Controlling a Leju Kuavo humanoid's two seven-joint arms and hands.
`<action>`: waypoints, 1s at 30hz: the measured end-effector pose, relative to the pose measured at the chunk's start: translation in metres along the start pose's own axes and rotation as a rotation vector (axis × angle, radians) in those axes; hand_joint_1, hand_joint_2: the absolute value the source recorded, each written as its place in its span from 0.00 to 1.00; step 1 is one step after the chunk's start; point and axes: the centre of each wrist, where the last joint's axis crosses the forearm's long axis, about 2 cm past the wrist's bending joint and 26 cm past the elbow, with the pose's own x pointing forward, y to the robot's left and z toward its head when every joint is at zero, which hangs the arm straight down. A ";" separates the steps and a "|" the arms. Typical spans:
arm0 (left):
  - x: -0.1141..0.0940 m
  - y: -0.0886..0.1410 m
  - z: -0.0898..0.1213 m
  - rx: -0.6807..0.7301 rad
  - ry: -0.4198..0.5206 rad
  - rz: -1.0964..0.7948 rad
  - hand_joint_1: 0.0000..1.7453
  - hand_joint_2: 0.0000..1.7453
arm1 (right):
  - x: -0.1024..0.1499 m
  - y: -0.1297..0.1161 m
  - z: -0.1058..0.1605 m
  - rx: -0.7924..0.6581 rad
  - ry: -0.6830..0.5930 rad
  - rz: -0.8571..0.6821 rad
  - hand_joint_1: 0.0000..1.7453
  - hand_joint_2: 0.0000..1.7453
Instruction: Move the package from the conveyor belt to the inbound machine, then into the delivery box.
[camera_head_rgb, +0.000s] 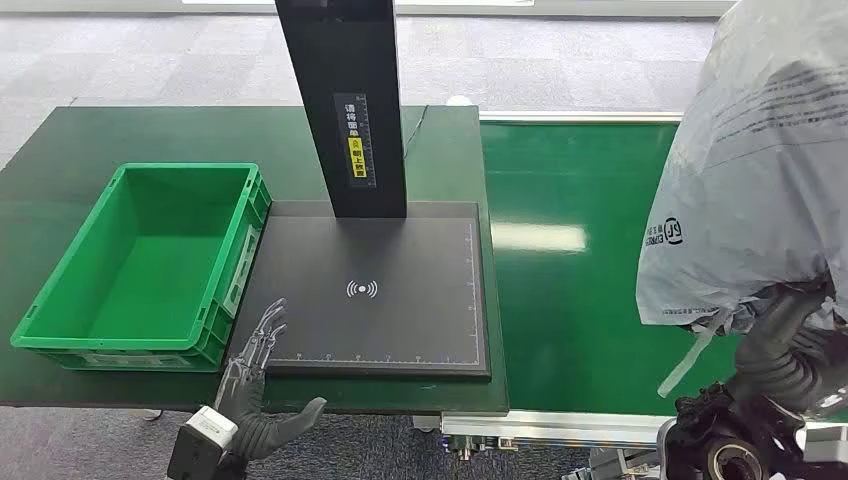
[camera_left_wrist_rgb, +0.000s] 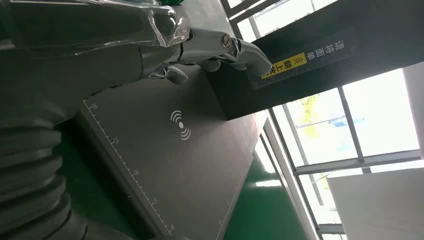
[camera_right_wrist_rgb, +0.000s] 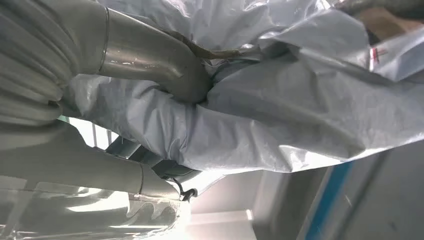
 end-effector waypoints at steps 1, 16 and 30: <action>0.000 0.000 0.000 0.000 0.000 0.000 0.00 1.00 | 0.000 0.003 -0.002 0.022 0.010 -0.021 1.00 1.00; -0.001 0.003 0.000 -0.005 -0.012 -0.005 0.00 1.00 | -0.036 0.082 -0.003 0.739 0.266 -0.089 1.00 1.00; -0.008 0.004 0.002 -0.022 0.001 0.006 0.00 1.00 | -0.086 0.115 0.041 1.301 0.498 0.183 1.00 1.00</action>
